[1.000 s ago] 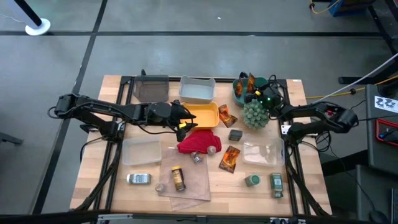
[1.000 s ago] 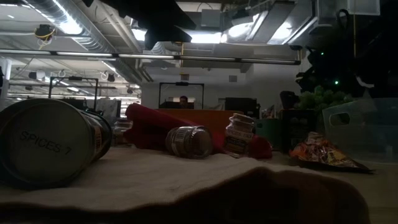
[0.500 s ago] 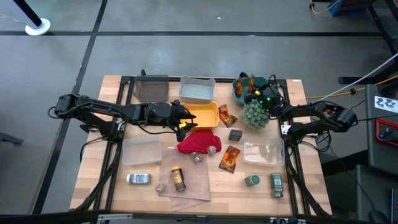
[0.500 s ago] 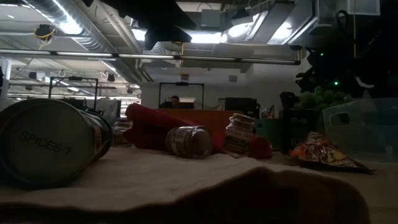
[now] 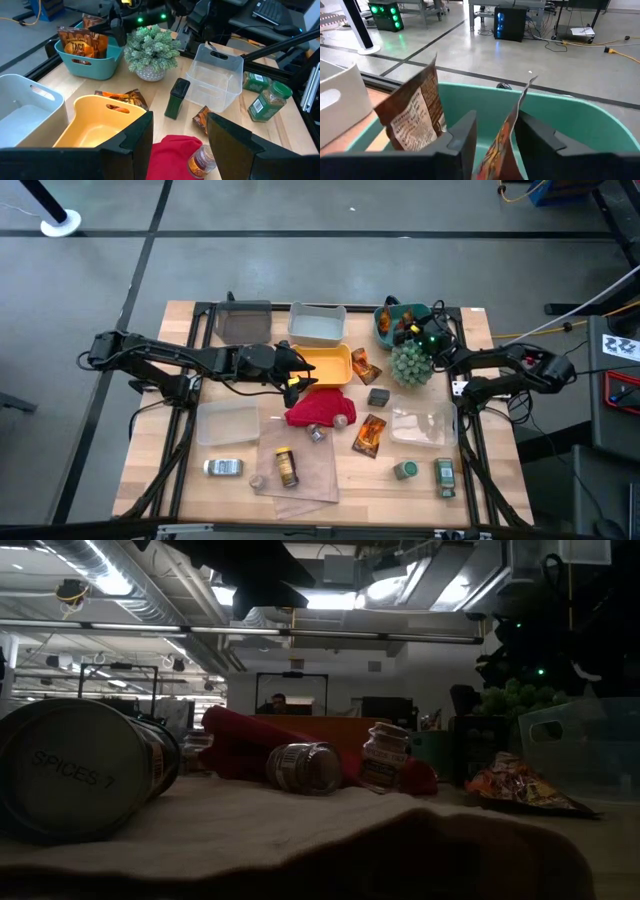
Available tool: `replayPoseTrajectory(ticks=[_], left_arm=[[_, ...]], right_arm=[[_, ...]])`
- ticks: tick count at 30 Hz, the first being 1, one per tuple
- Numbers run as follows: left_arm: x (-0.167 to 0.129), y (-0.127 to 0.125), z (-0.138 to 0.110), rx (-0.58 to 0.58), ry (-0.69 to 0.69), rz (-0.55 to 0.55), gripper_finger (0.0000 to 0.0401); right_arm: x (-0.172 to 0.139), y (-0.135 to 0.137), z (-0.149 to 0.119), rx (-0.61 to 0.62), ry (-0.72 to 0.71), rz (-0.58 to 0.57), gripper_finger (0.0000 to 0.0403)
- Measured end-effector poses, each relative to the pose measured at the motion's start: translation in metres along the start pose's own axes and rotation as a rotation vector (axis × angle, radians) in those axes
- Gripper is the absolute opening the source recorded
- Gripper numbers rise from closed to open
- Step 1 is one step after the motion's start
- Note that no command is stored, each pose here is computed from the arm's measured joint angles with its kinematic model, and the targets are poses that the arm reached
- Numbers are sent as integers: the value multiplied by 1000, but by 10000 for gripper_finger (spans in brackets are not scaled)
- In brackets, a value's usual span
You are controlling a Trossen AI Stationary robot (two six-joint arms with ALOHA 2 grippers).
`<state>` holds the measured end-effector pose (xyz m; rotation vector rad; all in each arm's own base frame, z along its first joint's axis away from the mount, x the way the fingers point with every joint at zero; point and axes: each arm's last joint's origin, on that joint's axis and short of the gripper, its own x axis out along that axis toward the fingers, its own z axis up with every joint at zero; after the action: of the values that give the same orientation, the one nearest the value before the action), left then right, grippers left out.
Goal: Sort spices by type
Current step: Put the brown seasoning pack into the green bin
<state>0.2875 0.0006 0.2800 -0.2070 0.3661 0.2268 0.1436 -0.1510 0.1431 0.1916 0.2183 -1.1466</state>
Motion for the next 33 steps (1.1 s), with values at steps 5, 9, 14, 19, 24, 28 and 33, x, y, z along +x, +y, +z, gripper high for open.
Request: replayPoseTrajectory(ticks=[5, 9, 14, 19, 24, 28, 33], left_arm=[[0, 0, 0, 0, 0, 0, 169], [0, 0, 0, 0, 0, 0, 169], [0, 0, 0, 0, 0, 0, 169], [0, 0, 0, 5, 0, 0, 169], [0, 0, 0, 8, 0, 0, 169], [0, 0, 0, 11, 0, 0, 169], [0, 0, 0, 11, 0, 0, 169]], right_arm=[[-3, 0, 6, -33, -30, 4, 140], [-7, -1, 13, -22, -72, 9, 140], [-15, -2, 26, 4, -143, 20, 140], [-24, -1, 37, 23, -206, 124, 140], [-34, 2, 47, 20, -258, 316, 140], [-41, 6, 55, 42, -282, 491, 140], [-45, 14, 76, 75, -295, 698, 140]])
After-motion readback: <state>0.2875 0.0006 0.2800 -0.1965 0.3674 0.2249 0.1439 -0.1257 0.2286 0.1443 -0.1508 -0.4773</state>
